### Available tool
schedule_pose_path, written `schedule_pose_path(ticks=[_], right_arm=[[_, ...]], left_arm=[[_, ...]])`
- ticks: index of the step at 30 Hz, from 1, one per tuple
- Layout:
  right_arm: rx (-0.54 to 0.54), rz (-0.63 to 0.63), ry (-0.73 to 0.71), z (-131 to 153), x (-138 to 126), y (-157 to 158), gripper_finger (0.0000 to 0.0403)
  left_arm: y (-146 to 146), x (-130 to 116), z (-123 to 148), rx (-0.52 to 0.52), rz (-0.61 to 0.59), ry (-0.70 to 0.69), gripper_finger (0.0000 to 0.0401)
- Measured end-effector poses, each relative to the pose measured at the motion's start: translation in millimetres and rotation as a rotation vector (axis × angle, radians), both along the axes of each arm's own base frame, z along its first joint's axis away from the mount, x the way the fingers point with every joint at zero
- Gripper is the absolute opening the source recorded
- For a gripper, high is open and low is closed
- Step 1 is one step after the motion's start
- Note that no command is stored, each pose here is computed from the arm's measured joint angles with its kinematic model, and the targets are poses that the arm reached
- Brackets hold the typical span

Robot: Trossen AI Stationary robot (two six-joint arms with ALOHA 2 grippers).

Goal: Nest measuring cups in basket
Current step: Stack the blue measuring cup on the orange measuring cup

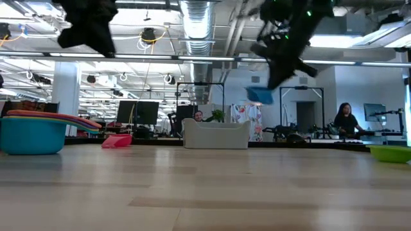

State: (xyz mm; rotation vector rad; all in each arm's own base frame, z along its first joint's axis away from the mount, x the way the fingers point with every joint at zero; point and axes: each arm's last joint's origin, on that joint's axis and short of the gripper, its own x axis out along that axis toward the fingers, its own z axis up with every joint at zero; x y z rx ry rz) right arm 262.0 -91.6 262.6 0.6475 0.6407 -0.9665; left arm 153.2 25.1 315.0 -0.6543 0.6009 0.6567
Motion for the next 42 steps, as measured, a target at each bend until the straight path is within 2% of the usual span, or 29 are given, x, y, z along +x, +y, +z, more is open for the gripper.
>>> schedule_pose_path(ticks=[5, 10, 13, 17, 20, 28, 35, 42], right_arm=[[-0.112, 0.216, -0.031, 26, 45, 19, 0.0005], [-0.163, 0.308, -0.047, 41, 83, 26, 0.0005], [-0.187, 0.343, -0.047, 48, 98, 28, 0.0005], [-0.193, 0.364, -0.044, 51, 112, 29, 0.0006], [-0.183, 0.382, -0.046, 53, 116, 29, 0.0005], [-0.19, 0.388, -0.05, 58, 113, 29, 0.0005], [-0.168, 0.413, -0.051, 57, 113, 27, 0.0005], [-0.178, 0.435, -0.071, 59, 114, 27, 0.0005]], left_arm=[[-8, -23, -5, -0.12, 0.048, 0.083, 0.0074], [-18, -28, -24, -0.247, 0.048, 0.234, 0.0074], [-19, -23, -43, -0.228, 0.074, 0.308, 0.0074], [-13, -12, -71, -0.122, 0.16, 0.383, 0.0074], [-7, -5, -88, -0.125, 0.164, 0.398, 0.0073], [-5, 8, -131, -0.259, 0.045, 0.365, 0.0034], [-12, 23, -133, -0.298, -0.18, 0.271, 0.0003], [-33, 35, -132, -0.345, -0.358, 0.2, 0.0001]])
